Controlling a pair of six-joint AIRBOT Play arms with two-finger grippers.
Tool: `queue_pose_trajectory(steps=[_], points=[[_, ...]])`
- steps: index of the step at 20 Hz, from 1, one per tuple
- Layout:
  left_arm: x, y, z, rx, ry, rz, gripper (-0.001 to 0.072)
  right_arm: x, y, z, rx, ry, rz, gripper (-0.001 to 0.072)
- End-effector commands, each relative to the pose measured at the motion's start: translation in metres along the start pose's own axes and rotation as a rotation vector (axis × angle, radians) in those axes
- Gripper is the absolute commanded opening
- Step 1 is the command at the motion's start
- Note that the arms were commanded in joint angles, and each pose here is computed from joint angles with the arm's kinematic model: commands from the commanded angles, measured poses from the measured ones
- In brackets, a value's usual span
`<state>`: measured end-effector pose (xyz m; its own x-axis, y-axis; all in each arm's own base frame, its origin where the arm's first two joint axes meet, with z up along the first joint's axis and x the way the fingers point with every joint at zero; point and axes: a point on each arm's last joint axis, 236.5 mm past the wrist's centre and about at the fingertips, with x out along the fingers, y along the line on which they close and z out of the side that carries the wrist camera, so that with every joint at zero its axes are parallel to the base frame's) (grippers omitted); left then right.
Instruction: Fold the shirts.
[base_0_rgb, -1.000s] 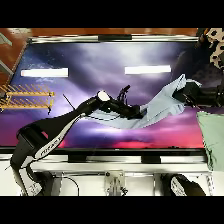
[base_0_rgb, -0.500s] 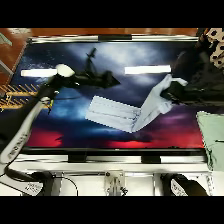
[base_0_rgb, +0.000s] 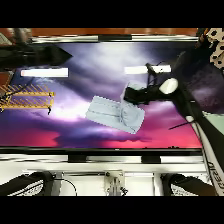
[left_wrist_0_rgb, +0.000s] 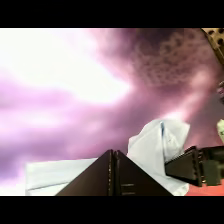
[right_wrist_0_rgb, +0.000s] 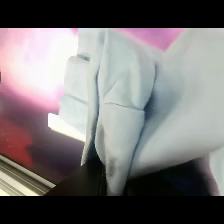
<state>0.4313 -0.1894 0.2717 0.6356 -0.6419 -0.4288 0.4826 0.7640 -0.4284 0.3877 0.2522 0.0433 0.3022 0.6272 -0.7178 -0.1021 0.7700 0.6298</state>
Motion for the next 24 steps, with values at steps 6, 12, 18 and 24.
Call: queue_pose_trajectory(steps=[6, 12, 18, 24], points=[[-0.068, -0.004, 0.012, 0.064, -0.056, 0.083, 0.003, 0.061, 0.054, -0.01, 0.037, -0.047, 0.117, 0.0067], [-0.067, -0.004, 0.012, 0.063, -0.055, 0.084, 0.003, 0.09, 0.052, -0.033, 0.114, 0.022, 0.107, 0.0501], [-0.067, -0.001, 0.011, 0.068, -0.052, 0.094, 0.003, 0.033, -0.009, -0.005, 0.107, 0.031, -0.007, 0.0603], [-0.067, 0.0, 0.009, 0.07, -0.042, 0.099, 0.0031, -0.087, -0.177, -0.049, 0.169, 0.245, -0.548, 0.0604]])
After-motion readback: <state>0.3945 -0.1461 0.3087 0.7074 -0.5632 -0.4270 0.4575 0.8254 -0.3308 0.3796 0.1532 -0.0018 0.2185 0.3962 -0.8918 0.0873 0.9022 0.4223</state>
